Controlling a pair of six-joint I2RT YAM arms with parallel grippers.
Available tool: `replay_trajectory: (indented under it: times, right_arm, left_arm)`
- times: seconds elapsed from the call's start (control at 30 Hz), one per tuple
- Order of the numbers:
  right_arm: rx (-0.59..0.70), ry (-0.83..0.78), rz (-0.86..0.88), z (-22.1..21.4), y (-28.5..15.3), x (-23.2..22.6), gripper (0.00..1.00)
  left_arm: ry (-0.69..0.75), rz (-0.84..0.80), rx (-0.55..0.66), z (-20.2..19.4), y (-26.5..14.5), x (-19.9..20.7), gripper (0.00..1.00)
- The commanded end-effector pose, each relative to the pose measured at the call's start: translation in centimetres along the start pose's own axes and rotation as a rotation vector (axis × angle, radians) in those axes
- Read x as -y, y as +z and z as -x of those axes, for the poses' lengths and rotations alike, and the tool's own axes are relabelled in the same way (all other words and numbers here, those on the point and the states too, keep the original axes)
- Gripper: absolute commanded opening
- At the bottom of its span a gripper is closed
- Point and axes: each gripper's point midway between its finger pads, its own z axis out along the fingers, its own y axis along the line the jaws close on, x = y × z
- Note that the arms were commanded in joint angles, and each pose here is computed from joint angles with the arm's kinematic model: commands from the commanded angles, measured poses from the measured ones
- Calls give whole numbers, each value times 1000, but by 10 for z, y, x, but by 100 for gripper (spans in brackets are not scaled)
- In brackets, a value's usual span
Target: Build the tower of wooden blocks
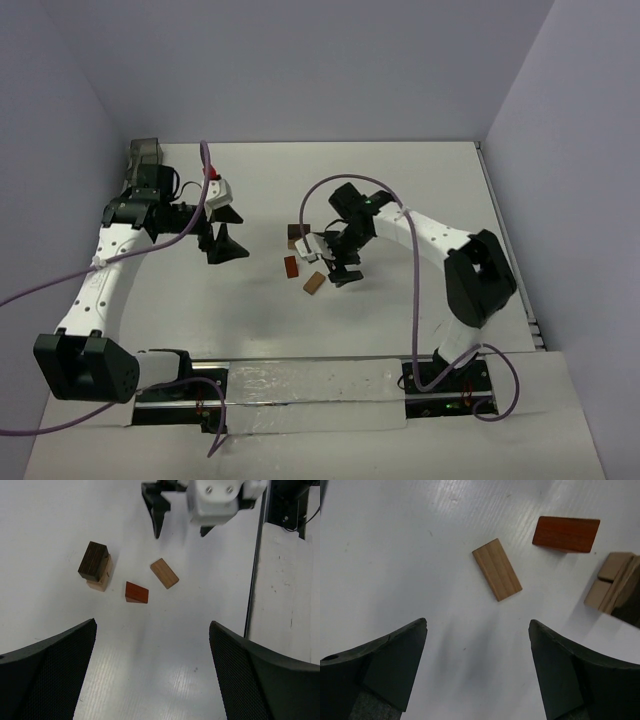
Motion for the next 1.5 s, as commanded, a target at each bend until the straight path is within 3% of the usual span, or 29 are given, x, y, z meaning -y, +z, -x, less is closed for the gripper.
replay_trajectory:
  times: [0.0,0.13,0.3,1.27,1.47]
  right_arm:
    - [-43,-129,63,4,13,15,85]
    - [-76,-153,116,0,30,23,71]
    - [-101,-162,156,-6,44,27,64]
    - [-151,-225,184,-36,82,29,54]
    - [-157,-217,182,-35,80,25,36]
  left_arm:
    - [59,-21,65,16,-2,7,99]
    - [64,-32,75,16,-2,10,99]
    - [66,-34,91,14,0,13,99]
    - [54,0,58,1,3,5,99]
    - [68,21,48,2,0,2,99]
